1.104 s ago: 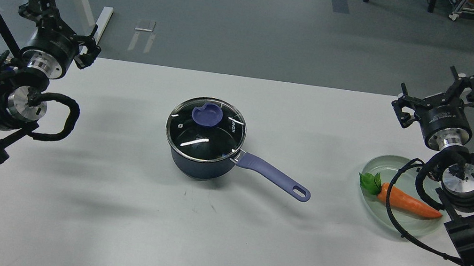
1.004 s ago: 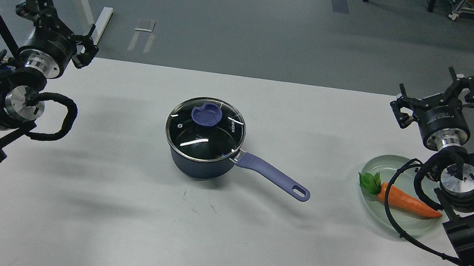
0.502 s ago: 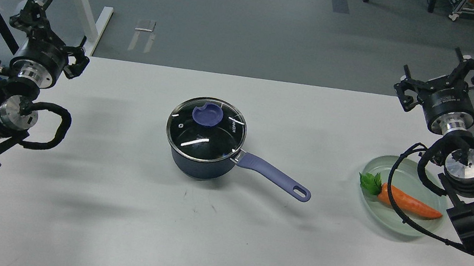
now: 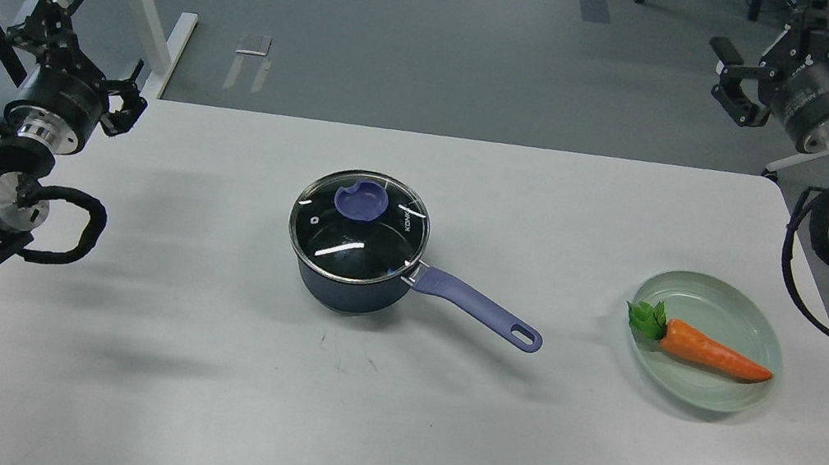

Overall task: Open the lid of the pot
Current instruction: 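Raise the right arm up and away from the table, then reach the right gripper down to the lavender saucepan handle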

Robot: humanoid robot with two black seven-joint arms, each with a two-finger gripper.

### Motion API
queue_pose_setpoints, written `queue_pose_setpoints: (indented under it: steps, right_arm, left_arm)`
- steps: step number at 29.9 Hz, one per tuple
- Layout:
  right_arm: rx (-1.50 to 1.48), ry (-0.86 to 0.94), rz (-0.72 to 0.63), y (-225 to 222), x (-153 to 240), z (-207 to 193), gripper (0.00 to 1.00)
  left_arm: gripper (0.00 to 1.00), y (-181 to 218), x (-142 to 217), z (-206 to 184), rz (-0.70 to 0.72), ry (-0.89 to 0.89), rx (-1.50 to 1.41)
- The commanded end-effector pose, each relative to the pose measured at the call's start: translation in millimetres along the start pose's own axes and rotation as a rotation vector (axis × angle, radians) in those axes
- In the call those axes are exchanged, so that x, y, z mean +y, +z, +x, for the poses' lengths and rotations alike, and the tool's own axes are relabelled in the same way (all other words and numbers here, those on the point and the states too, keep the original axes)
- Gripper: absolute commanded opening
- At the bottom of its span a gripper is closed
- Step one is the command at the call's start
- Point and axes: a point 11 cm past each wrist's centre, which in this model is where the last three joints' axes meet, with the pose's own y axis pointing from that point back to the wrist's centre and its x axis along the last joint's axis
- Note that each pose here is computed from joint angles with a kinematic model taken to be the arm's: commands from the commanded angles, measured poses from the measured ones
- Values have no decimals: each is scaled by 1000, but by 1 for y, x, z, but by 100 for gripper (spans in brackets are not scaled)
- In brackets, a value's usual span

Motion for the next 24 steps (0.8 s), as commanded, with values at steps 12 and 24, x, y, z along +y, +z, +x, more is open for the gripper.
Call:
queue_pose_setpoints:
  steps: [12,24]
  right_arm:
    - [1046,-711,-137,30,4,-153,97]
    - [1420,-1082,-185,76,29,-202,97]
  left_arm:
    - [99,37,2,9,29,-39,-143]
    - [99,55,1,1,32,-109,-283]
